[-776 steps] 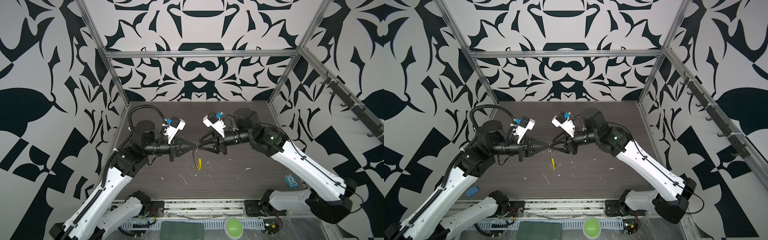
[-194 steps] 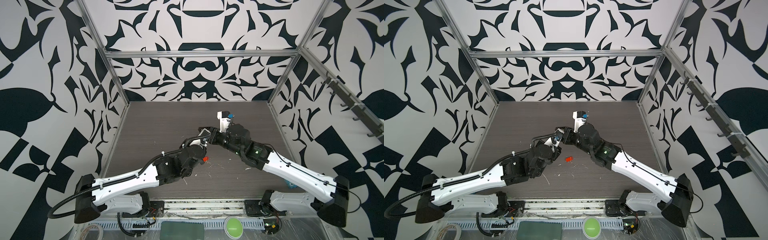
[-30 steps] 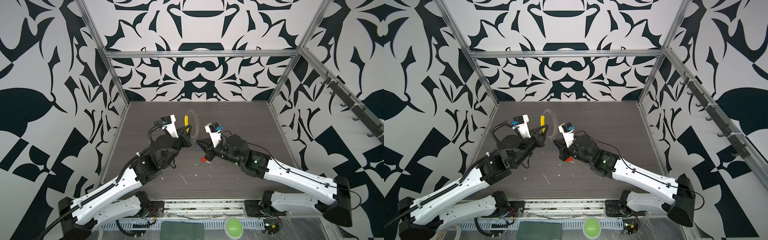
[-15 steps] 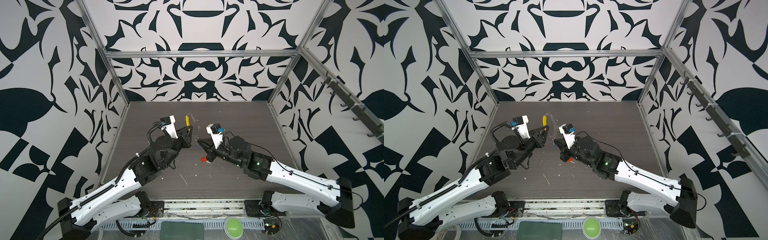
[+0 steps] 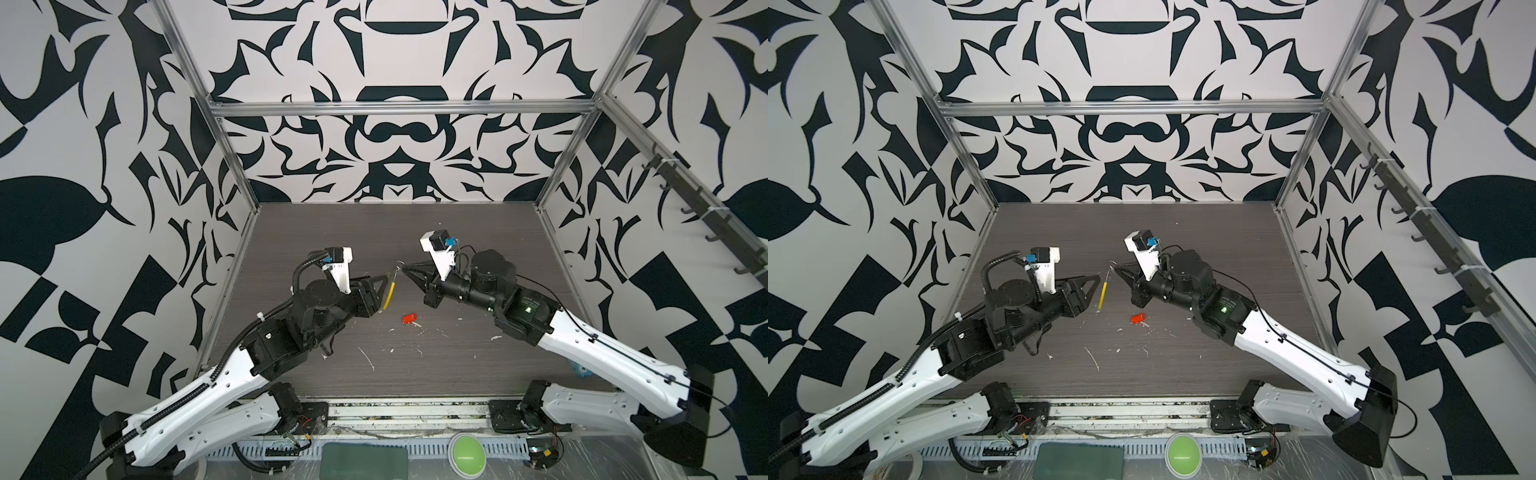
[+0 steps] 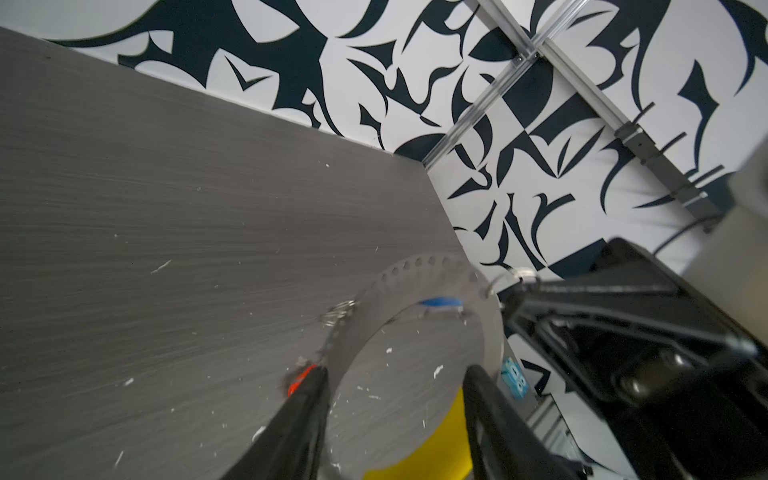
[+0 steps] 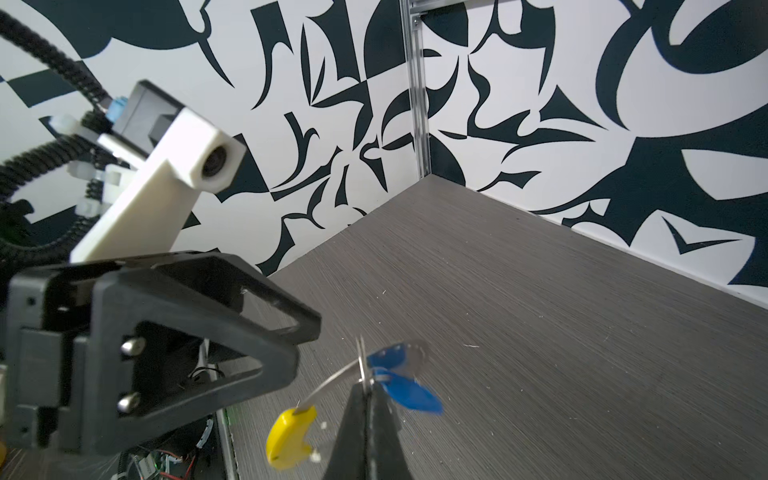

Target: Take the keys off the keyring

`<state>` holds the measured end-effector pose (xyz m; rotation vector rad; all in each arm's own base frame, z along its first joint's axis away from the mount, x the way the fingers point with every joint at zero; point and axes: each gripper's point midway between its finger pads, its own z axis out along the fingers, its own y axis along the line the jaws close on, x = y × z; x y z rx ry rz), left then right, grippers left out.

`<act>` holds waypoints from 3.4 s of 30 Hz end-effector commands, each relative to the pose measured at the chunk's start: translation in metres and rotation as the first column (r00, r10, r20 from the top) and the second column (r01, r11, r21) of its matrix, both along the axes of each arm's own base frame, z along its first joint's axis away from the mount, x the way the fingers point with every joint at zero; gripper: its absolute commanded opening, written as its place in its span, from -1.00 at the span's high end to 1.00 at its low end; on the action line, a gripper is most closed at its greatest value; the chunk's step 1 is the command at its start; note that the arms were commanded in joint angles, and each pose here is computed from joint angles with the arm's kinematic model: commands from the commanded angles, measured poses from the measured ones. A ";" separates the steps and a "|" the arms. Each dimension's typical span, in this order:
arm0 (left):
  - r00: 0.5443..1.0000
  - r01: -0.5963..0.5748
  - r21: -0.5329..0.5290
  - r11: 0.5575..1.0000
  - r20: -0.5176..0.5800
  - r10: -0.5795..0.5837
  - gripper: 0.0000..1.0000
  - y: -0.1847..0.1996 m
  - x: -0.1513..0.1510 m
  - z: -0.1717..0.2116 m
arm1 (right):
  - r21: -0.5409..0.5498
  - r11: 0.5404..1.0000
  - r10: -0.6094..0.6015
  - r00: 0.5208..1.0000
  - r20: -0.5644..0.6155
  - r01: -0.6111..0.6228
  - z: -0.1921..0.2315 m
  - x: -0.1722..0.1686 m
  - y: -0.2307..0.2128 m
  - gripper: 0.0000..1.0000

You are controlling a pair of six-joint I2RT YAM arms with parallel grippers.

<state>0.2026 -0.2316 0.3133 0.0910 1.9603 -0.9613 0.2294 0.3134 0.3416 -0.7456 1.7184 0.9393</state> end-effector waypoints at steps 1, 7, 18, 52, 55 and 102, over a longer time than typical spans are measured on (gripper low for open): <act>0.989 0.140 0.087 0.986 0.039 -0.144 -0.26 0.003 -0.025 -0.003 | 0.058 0.989 0.135 0.991 0.027 -0.136 0.029 -0.012 0.001 1.00; 0.936 0.295 0.179 0.939 0.143 -0.322 -0.34 0.000 -0.044 0.013 | 0.047 0.967 0.255 0.965 -0.056 -0.252 0.020 -0.020 0.001 1.00; 0.812 0.572 -0.016 0.820 0.157 -0.563 -0.36 -0.019 -0.037 0.038 | 0.067 0.900 0.436 0.882 -0.177 -0.431 0.002 -0.051 0.002 1.00; 0.757 0.649 -0.059 0.759 0.150 -0.636 0.54 -0.035 -0.036 0.033 | 0.084 0.857 0.513 0.827 -0.233 -0.508 0.013 -0.053 0.011 1.00; 0.752 0.656 -0.064 0.752 0.142 -0.644 0.52 -0.036 -0.036 0.032 | 0.082 0.861 0.506 0.832 -0.227 -0.501 0.014 -0.052 0.011 1.00; 0.825 0.538 -0.101 0.837 0.269 -0.497 1.00 -0.025 -0.020 0.048 | 0.153 0.907 0.413 0.901 -0.135 -0.392 0.044 -0.042 0.004 0.58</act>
